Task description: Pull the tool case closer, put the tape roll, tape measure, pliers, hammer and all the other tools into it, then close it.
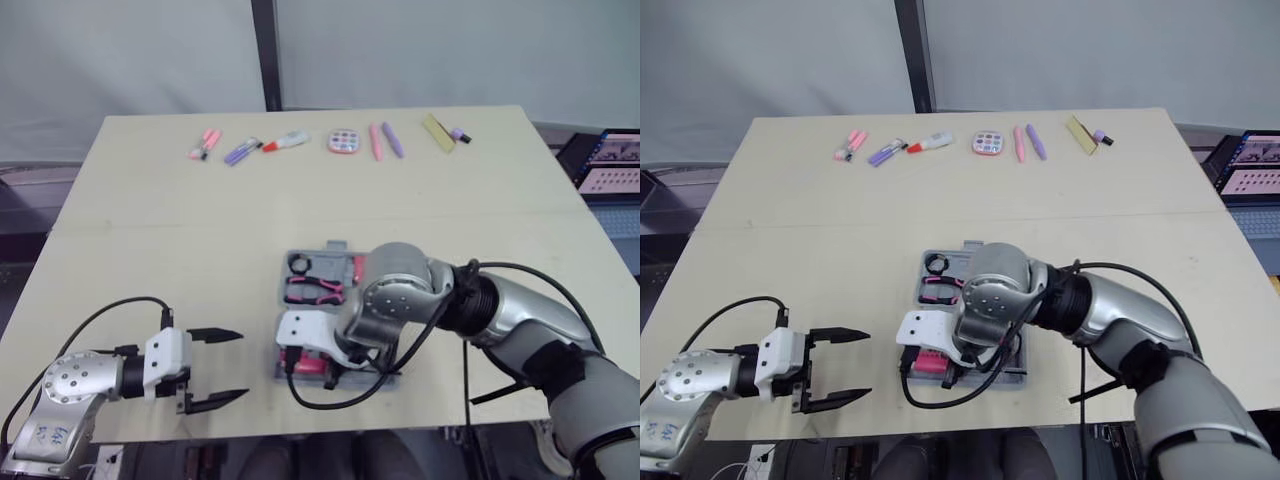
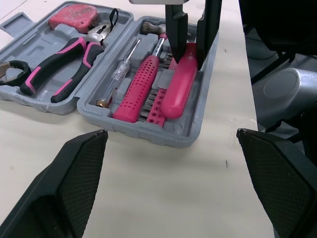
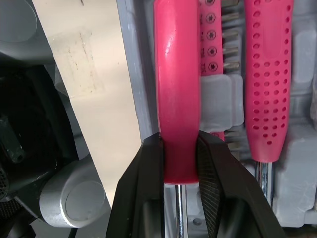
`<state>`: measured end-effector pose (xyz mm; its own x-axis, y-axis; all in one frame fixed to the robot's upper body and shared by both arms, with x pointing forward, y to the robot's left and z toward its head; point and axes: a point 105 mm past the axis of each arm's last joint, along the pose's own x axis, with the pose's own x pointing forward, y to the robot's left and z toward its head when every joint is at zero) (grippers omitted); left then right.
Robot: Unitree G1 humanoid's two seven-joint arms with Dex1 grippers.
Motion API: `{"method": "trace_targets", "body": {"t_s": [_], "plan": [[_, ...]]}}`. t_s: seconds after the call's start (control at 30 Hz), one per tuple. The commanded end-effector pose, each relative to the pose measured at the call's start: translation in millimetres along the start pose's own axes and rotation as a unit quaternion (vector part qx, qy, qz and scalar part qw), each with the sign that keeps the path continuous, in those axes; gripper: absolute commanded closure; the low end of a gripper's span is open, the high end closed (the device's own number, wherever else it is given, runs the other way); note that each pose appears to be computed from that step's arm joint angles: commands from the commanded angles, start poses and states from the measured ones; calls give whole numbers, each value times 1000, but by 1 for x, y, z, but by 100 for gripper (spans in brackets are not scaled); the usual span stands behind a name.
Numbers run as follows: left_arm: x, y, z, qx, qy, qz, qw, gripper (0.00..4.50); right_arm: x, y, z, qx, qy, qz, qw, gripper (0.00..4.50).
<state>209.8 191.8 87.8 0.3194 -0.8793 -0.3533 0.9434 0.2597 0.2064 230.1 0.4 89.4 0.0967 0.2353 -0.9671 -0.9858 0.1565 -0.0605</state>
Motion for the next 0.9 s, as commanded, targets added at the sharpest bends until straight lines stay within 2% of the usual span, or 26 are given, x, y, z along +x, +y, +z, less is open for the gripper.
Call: {"method": "trace_targets", "body": {"t_s": [0.03,0.47,0.53,0.57,0.6,0.73,0.77,0.9], "plan": [[2,-3,8,14,-3,-5,1000,0,1,3,5,-17,-1,-3,1000,409],[3,-6,12,10,-3,-2,1000,0,6,9,9,-25,-2,5,1000,409],[3,-6,12,10,-3,-2,1000,0,5,10,9,-25,-2,8,1000,304],[3,-7,12,10,-3,-2,1000,0,5,10,10,-24,-4,11,1000,279],[3,-7,12,10,-3,-2,1000,0,3,10,10,-24,-5,13,1000,232],[4,-8,11,8,-4,-2,1000,0,-10,7,10,-15,-16,25,999,32],[4,-8,11,8,-5,-3,1000,0,-14,5,10,-13,-19,26,999,8],[6,-5,11,9,-7,-3,1000,0,-34,1,11,3,-48,42,998,8]]}}
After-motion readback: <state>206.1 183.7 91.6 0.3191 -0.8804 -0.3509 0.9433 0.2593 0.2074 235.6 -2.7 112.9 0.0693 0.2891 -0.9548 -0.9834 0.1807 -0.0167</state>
